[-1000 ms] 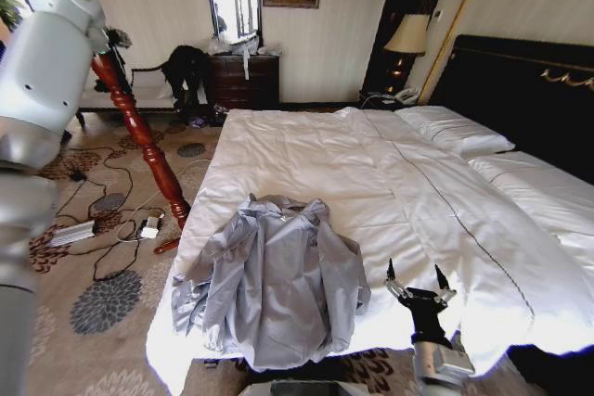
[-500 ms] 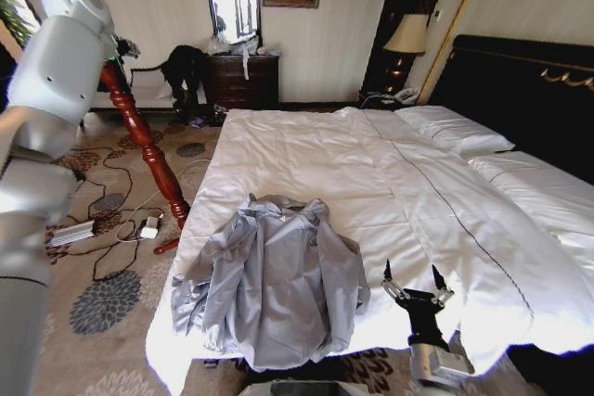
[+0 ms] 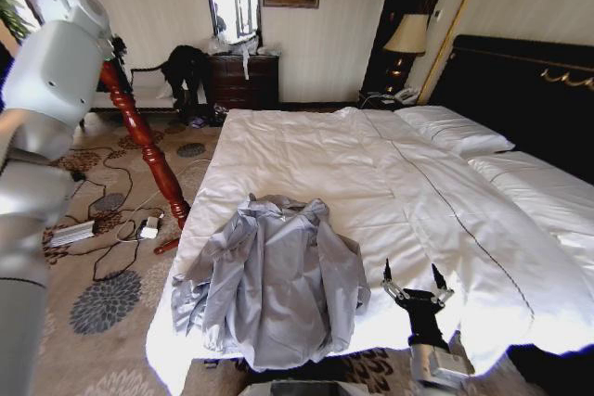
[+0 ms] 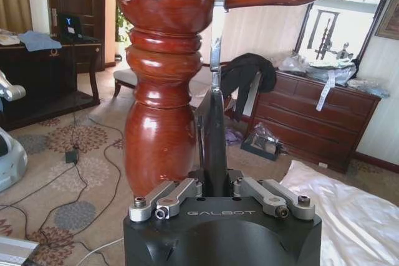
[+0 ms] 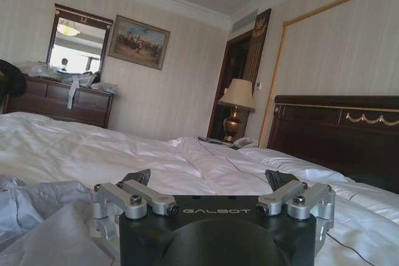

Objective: Pick up the clothes from the bed and hang them on the clothes hanger.

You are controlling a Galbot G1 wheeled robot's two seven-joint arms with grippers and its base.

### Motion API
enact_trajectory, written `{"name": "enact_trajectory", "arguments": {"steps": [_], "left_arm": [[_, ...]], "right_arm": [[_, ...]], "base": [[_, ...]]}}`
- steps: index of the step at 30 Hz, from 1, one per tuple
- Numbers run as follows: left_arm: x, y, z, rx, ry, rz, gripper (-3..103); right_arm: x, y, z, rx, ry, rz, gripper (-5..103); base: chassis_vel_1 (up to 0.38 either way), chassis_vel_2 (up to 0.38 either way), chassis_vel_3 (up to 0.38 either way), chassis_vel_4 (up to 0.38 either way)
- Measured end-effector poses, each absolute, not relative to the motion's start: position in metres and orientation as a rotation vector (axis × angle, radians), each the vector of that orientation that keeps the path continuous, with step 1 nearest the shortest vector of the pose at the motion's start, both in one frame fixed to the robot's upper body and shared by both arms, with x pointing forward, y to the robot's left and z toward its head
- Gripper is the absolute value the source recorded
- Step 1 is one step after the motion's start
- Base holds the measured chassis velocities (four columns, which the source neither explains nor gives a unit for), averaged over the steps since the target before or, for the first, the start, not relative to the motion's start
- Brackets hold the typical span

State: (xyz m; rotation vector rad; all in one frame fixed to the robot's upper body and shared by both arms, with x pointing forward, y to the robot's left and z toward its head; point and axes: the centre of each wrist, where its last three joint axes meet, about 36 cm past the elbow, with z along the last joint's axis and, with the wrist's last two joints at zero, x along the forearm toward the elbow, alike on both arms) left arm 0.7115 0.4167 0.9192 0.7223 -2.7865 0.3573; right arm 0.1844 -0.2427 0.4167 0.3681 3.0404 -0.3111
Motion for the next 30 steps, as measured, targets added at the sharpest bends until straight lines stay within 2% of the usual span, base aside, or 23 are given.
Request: {"name": "enact_trajectory", "arguments": {"steps": [14,30], "left_arm": [[0.698,0.42,0.921,0.717,-2.822,0.327,15],[0.661,0.408,0.928,0.703,-2.937,0.187,15]], "right_arm": [[0.186,-0.244,0.415,0.351,3.043,-0.318,100],[0.186,-0.241,0.415,0.34,3.047,-0.32,100]], "base": [[0.0,0.0,0.0,0.0],[0.0,0.0,0.0,0.0]]}}
